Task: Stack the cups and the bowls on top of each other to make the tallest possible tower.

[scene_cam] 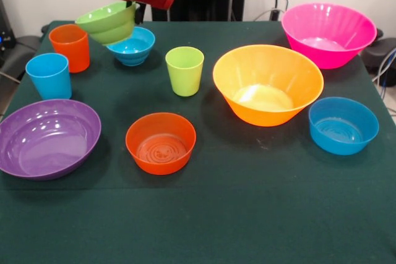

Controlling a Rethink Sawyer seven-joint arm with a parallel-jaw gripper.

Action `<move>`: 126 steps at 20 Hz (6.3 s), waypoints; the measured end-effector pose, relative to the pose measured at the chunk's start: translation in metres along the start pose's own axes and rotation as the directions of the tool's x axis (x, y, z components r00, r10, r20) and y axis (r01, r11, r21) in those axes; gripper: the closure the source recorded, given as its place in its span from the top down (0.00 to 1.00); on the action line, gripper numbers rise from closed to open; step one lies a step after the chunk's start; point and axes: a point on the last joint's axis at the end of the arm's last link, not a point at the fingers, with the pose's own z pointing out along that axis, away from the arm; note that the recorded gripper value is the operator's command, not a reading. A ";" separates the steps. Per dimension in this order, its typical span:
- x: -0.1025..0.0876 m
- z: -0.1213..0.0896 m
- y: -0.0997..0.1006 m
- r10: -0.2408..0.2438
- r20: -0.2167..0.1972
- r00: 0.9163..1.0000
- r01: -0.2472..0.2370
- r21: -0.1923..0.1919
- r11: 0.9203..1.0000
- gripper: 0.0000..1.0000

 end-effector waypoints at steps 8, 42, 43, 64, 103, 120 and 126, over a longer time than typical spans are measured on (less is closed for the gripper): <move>-0.005 -0.015 -0.007 0.009 0.032 0.999 -0.009 0.006 1.000 0.00; -0.046 0.006 0.038 -0.104 -0.150 0.983 0.129 0.166 0.978 0.00; -0.046 0.007 0.039 -0.105 -0.152 0.983 0.130 0.167 0.977 0.00; -0.046 0.004 0.057 -0.100 -0.218 0.971 0.155 0.251 0.955 0.00; -0.041 -0.058 0.109 -0.028 -0.103 0.994 0.050 0.220 0.974 0.00; -0.039 -0.055 0.122 -0.026 -0.104 0.994 0.049 0.226 0.973 0.00; -0.038 -0.054 0.123 -0.027 -0.103 0.994 0.049 0.221 0.974 0.00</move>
